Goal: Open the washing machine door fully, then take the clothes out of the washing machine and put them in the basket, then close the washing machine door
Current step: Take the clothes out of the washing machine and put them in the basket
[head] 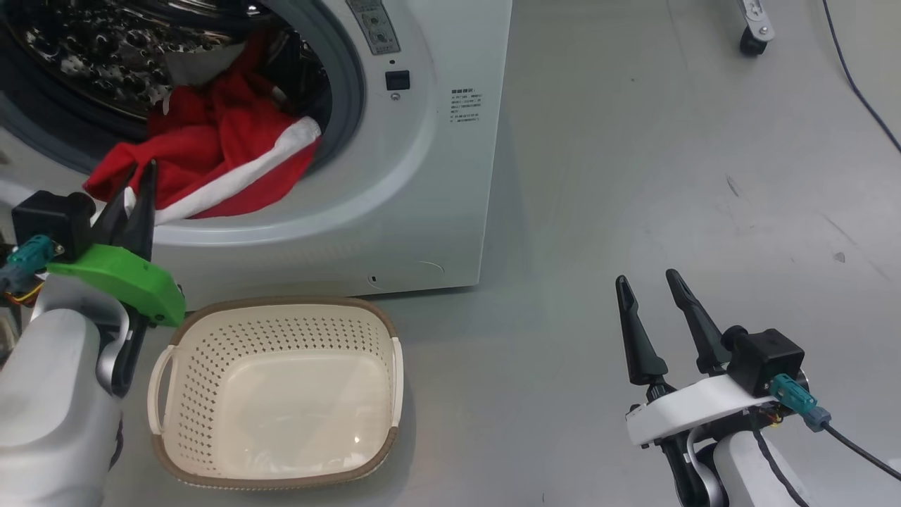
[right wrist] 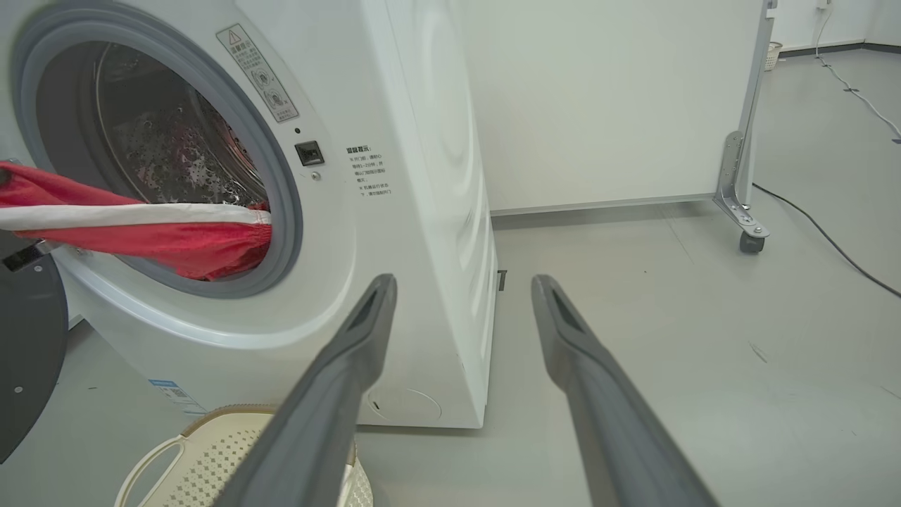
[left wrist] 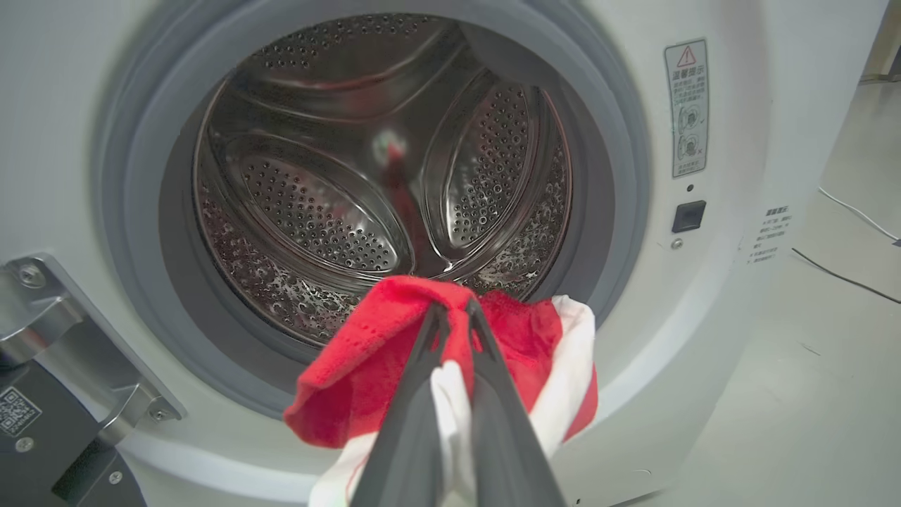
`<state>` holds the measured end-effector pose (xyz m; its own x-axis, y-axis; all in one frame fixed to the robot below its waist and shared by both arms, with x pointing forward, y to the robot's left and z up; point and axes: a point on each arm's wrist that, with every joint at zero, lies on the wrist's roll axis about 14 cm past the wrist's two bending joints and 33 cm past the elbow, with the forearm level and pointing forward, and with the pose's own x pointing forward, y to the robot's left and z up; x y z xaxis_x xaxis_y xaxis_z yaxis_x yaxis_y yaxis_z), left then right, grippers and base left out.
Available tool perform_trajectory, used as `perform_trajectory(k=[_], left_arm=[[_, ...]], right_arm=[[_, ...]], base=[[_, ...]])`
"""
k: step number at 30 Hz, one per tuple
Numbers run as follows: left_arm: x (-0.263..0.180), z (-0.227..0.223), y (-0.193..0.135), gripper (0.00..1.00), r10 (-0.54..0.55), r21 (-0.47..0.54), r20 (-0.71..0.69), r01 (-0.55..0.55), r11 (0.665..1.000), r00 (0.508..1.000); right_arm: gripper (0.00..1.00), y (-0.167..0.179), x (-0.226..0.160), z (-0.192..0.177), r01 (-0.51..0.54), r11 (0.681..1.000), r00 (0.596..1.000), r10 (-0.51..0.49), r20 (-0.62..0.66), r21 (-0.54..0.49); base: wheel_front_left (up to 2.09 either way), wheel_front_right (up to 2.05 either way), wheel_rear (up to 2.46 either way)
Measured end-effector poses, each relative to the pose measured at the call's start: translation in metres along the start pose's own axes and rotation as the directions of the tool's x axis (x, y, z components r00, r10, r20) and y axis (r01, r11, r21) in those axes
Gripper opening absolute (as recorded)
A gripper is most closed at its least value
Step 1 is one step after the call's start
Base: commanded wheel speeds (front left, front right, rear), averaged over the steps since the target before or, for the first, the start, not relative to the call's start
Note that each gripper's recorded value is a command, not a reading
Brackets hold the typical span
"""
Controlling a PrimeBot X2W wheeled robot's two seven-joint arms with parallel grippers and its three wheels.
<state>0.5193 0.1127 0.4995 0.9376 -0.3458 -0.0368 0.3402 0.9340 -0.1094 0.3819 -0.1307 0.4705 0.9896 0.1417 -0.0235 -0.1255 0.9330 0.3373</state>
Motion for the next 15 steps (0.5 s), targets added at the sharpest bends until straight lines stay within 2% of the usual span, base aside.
perform_trajectory(k=[9, 15], left_arm=[[-0.019, 0.04, -0.008, 0.0, -0.019, 0.012, 0.131, 0.018, 1.0, 0.991], [-0.028, 0.077, -0.016, 0.0, -0.04, 0.019, 0.244, 0.036, 0.999, 0.969]], right_arm=[[1.0, 0.004, -0.005, 0.01, -0.01, 1.0, 0.999, 0.01, 0.031, -0.007], [1.0, 0.009, -0.006, 0.014, -0.028, 1.0, 0.999, 0.028, 0.041, -0.007]], base=[[0.0, 0.0, 0.0], [0.0, 0.0, 0.0]])
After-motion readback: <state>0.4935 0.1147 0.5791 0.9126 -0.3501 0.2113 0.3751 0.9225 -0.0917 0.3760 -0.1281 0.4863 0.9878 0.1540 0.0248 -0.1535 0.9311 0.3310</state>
